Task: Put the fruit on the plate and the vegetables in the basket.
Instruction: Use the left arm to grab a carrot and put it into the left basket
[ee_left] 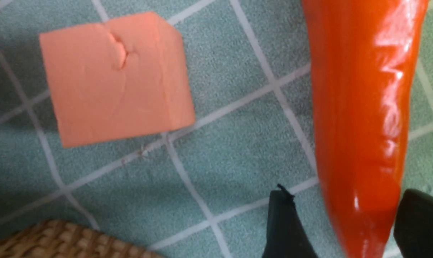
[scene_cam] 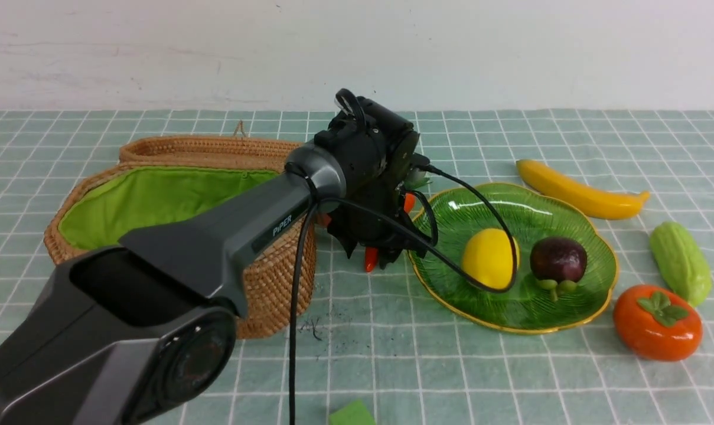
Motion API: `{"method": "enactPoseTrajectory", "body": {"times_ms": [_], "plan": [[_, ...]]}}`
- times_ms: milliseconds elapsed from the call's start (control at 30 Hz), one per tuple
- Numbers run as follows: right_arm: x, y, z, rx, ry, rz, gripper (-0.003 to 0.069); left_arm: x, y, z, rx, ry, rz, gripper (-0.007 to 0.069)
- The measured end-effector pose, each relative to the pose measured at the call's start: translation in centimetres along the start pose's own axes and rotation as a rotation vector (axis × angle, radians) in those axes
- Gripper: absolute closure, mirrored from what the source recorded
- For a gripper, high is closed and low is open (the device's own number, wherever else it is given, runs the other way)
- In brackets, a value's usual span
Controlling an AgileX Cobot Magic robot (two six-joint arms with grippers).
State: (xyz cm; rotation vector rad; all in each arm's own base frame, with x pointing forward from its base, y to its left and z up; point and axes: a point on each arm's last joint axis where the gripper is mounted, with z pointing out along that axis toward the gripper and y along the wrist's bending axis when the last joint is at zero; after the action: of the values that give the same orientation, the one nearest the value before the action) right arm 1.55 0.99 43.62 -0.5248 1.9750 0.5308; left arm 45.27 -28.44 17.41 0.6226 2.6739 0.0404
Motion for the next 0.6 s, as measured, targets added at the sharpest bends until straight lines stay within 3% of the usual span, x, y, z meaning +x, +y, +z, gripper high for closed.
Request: {"method": "enactPoseTrajectory", "body": {"times_ms": [433, 600], "plan": [[0.0, 0.0, 0.0, 0.001, 0.003, 0.002, 0.0461, -0.7, -0.1, 0.5, 0.018, -0.079, -0.003, 0.0228], [0.1, 0.0, 0.0, 0.001, 0.007, 0.002, 0.0461, -0.6, -0.2, 1.0, 0.020, -0.080, -0.003, 0.0320]]}}
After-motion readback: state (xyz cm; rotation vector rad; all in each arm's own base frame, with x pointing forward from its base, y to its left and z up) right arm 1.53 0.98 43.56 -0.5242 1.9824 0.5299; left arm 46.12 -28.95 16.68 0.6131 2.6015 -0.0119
